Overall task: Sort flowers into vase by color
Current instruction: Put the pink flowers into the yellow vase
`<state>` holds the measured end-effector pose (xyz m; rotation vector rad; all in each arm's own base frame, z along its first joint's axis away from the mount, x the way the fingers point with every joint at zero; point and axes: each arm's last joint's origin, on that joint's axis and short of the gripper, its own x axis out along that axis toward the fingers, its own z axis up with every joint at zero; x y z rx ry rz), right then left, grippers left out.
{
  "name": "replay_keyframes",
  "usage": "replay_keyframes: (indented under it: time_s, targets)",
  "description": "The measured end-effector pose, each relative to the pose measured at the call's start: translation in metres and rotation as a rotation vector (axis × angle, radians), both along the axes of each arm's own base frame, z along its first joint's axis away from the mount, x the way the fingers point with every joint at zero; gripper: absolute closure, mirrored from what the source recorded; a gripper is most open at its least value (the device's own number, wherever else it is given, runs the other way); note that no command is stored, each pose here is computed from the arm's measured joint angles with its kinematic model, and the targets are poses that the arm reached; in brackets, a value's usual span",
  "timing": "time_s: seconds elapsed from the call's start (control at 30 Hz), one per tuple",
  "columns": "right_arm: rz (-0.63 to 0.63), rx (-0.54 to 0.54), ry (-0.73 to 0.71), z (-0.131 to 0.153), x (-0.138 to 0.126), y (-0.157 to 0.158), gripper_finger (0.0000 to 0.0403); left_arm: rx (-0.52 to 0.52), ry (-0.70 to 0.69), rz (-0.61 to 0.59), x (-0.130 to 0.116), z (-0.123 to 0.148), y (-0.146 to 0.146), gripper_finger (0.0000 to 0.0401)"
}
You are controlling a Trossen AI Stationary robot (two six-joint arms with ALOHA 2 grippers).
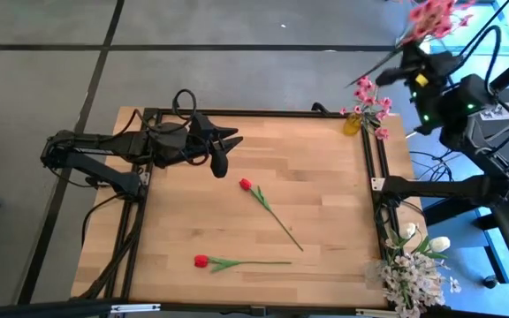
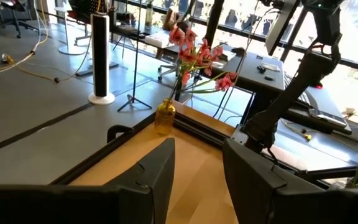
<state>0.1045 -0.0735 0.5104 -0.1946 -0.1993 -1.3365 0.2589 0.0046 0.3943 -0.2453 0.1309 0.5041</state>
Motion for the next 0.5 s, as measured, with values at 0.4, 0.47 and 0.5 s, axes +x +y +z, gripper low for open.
replay_keyframes:
  time_s: [0.4,0.47,0.5]
  targets:
    - [-0.330,0.102,-0.031,-0.020,-0.001,-0.073,0.0389,-0.011,-0.019,0.024,0.000,0.001,0.000,0.0270]
    - [-0.357,0.140,0.012,-0.026,-0.003,-0.077,0.0392,-0.013,-0.020,0.026,0.000,0.001,0.001,0.0270]
    - [-0.362,0.152,0.028,-0.027,-0.004,-0.078,0.0393,-0.013,-0.020,0.028,0.000,0.001,0.001,0.0270]
